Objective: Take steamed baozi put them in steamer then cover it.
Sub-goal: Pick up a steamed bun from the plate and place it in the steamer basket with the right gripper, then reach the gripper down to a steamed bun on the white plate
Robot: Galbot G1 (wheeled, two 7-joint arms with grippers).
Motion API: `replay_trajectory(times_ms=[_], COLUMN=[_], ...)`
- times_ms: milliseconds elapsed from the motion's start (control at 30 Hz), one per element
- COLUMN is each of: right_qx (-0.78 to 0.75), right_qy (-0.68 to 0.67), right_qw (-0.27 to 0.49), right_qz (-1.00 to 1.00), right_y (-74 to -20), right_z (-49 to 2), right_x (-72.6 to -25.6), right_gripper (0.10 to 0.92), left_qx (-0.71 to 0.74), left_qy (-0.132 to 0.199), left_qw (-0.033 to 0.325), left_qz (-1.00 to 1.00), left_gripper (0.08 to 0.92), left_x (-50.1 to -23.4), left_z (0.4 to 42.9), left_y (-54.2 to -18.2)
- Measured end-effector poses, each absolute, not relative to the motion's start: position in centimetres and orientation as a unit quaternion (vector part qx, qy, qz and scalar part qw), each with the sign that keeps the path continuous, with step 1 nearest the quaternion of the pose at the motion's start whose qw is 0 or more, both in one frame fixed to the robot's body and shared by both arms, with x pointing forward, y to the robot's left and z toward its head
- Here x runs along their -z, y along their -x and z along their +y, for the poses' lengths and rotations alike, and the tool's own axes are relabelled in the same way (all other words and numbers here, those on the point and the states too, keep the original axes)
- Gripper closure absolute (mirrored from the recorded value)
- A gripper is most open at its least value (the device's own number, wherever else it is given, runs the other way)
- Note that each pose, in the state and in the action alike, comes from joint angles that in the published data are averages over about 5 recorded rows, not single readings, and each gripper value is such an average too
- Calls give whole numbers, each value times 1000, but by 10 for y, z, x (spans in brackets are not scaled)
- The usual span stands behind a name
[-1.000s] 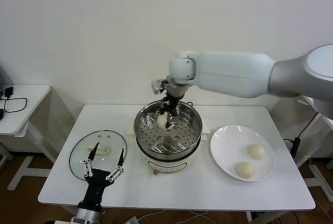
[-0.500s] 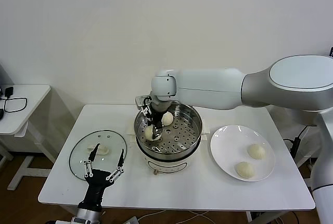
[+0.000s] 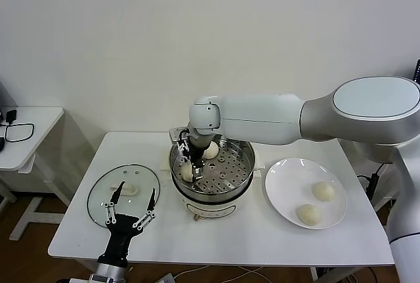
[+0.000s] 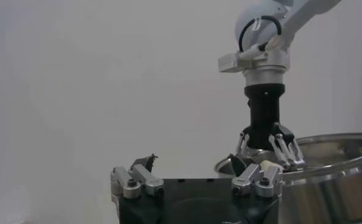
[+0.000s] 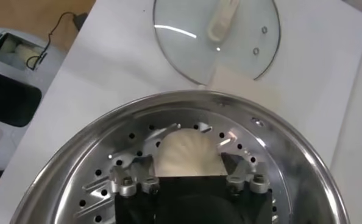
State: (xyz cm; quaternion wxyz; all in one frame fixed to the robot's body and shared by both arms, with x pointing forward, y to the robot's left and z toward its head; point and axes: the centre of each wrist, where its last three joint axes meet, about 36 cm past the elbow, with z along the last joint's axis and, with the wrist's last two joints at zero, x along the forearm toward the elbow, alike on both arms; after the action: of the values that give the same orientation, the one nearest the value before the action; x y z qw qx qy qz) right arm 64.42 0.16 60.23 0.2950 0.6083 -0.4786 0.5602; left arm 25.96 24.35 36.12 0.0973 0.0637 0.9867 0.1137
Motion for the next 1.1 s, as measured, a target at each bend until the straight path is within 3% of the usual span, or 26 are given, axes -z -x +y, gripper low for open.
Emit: replay_trajectory(times_ms=[300,633,833,1100], right_qx=[-565,-569,-560,-535], right_qy=[-602,-592,-585,-592], right_qw=[282,312,345,394], right_qz=[-488,-478,-474,-457], right_y=[-651,-663,-662,-648], right_z=[-51,-180,-258,-321], right_x=[-652,-690,-673,-612], right_gripper=[200,200,200,200], left_qx=[-112,-112,-111,-114], left_qy=[-66,-69,-70,-69], left_qw=[98,99,98,97], left_qz=[987,986,986,986], left_gripper=[177,177,177,177], left_x=[-363,-365,-365,-364], left_z=[241,240,238,239], left_y=[-261,-260,-258,-256])
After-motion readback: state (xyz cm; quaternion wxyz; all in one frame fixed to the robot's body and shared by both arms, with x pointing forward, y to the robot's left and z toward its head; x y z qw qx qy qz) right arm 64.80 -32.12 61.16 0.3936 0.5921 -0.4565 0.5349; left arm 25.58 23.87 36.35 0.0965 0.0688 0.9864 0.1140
